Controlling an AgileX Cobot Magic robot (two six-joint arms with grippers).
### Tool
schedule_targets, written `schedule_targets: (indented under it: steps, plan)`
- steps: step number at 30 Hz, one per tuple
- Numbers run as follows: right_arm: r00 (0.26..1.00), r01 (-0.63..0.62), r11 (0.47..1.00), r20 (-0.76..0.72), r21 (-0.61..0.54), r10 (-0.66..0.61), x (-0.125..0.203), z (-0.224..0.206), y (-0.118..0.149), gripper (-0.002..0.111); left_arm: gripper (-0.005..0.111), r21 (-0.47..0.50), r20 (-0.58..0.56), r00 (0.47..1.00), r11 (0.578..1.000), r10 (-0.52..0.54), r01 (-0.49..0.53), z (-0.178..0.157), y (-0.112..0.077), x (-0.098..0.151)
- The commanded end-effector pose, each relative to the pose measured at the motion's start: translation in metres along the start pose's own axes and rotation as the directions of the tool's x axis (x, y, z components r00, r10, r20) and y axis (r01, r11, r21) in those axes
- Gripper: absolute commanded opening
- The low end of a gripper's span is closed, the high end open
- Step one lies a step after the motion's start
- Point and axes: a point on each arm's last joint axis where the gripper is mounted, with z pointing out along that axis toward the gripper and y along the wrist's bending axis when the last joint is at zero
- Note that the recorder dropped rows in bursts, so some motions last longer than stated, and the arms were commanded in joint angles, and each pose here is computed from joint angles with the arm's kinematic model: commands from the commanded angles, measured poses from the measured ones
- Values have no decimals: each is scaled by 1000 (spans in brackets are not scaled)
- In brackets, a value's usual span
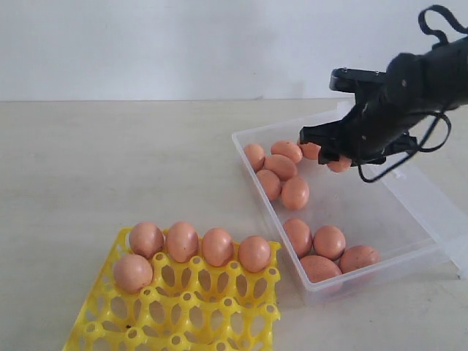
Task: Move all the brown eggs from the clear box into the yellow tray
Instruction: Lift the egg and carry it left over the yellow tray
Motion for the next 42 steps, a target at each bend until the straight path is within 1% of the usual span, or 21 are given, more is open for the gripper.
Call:
schedule_targets:
  steps: [1,2,5,7,10,12,13,14,16,17,18,20,24,26,28,30,32,33,36,39,42]
  plan:
    - [973,6,999,232,-35,3,26,-33,-7,0,4,1,5,1000,1000,4,-4,0,0,1]
    - [963,9,999,270,-40,2,38,-40,-10,0,4,1,5,1000,1000,4,-4,0,0,1]
    - [917,34,997,399,-66,-5,60,-69,-12,0,4,1,5,1000,1000,4,-4,0,0,1]
    - [896,77,994,442,-76,-35,77,-84,-11,0,4,1,5,1000,1000,4,-4,0,0,1]
    - [804,129,983,594,-133,-25,89,-119,-3,0,4,1,5,1000,1000,4,-4,0,0,1]
    - [729,220,961,682,-170,-47,93,-142,10,0,4,1,5,1000,1000,4,-4,0,0,1]
    - [700,276,945,711,-176,-72,93,-152,16,0,4,1,5,1000,1000,4,-4,0,0,1]
    - [654,375,910,746,-176,-125,96,-164,27,0,4,1,5,1000,1000,4,-4,0,0,1]
    - [583,502,845,793,-182,-176,103,-179,42,0,4,1,5,1000,1000,4,-4,0,0,1]
    - [558,552,811,809,-195,-185,107,-186,49,0,4,1,5,1000,1000,4,-4,0,0,1]
    - [550,586,780,814,-218,-187,112,-190,56,0,4,1,5,1000,1000,4,-4,0,0,1]
    - [563,623,732,808,-274,-176,120,-194,67,0,4,1,5,1000,1000,4,-4,0,0,1]
    - [624,657,650,760,-382,-183,137,-192,85,0,4,1,5,1000,1000,4,-4,0,0,1]
    - [639,693,577,739,-432,-215,148,-189,96,0,4,1,5,1000,1000,4,-4,0,0,1]
    - [651,722,494,717,-484,-249,160,-185,106,0,4,1,5,1000,1000,4,-4,0,0,1]
    - [682,719,406,683,-564,-260,172,-181,116,0,4,1,5,1000,1000,4,-4,0,0,1]
    - [725,686,346,642,-640,-248,180,-177,123,0,4,1,5,1000,1000,4,-4,0,0,1]
    - [747,664,329,621,-672,-239,183,-173,126,0,4,1,5,1000,1000,4,-4,0,0,1]
    - [781,625,284,585,-728,-219,188,-162,134,0,4,1,5,1000,1000,4,-4,0,0,1]
    - [797,604,253,568,-755,-207,186,-150,145,0,4,1,5,1000,1000,4,-4,0,0,1]
    - [793,609,232,580,-759,-187,173,-140,162,0,4,1,5,1000,1000,4,-4,0,0,1]
